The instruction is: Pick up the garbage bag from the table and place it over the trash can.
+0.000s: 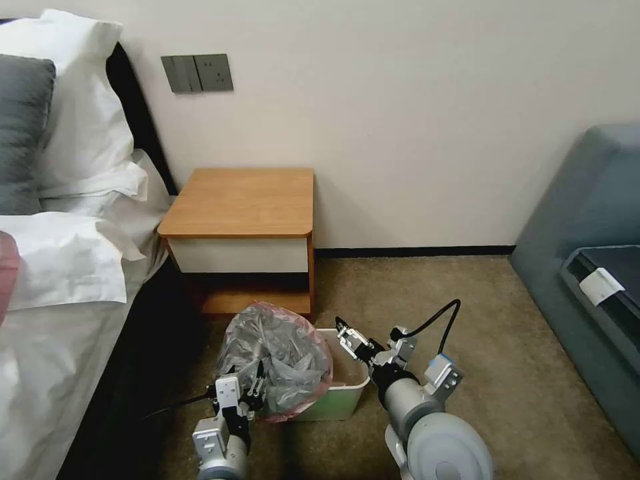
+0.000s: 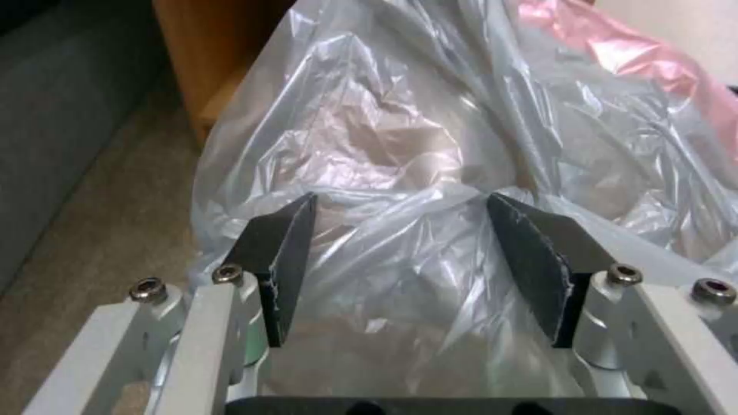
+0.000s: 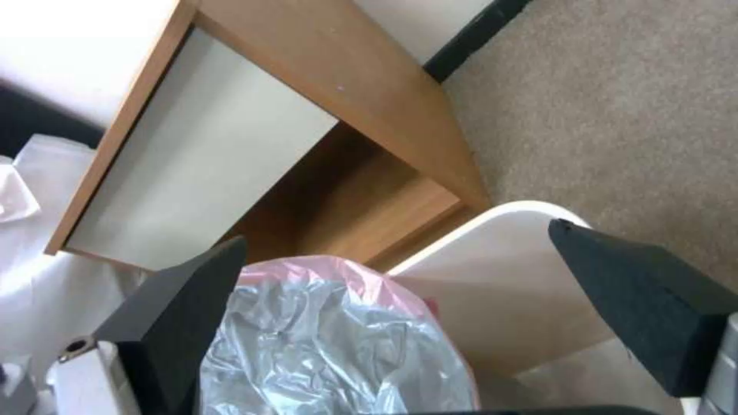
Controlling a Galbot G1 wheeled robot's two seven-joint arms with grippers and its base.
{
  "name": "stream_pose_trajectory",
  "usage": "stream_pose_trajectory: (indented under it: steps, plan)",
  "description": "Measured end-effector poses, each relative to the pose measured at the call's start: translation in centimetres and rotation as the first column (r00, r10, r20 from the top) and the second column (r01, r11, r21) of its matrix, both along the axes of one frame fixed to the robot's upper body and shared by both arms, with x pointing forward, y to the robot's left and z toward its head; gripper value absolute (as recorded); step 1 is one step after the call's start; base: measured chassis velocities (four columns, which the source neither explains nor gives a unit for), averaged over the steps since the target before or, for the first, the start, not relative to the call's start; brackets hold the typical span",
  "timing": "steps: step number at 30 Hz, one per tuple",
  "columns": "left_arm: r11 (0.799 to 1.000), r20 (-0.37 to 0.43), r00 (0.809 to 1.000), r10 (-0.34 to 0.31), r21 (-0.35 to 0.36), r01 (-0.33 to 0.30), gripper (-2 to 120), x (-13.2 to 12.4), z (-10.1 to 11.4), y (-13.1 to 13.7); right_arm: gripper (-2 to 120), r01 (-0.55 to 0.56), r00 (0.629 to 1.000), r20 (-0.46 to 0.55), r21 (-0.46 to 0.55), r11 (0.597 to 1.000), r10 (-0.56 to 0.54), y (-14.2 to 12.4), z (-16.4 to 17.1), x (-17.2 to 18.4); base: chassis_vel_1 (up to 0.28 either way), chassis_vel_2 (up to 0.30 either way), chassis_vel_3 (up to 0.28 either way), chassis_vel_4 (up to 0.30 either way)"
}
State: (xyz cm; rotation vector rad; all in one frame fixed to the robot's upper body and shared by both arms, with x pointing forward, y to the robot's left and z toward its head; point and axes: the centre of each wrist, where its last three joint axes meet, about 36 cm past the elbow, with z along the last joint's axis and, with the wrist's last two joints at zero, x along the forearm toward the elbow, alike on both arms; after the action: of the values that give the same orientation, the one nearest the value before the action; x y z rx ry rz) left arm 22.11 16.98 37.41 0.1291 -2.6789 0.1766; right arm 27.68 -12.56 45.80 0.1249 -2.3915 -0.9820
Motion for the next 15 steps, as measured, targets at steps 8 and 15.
stream_pose_trajectory:
  steps: [8,15]
  plan:
    - [1.000,0.005,1.000,-0.027,0.014,0.027,60,0.25,-0.40,-0.18,100,0.001,1.000,-0.008,-0.002,1.000,-0.001,0.18,-0.37,0.09,0.000,0.000,0.000,0.000]
    - [0.998,0.008,0.999,-0.053,0.017,0.052,61,0.82,-0.99,-0.51,100,0.006,1.000,-0.011,-0.007,1.000,-0.006,0.16,-0.67,0.27,0.000,0.000,0.000,0.000]
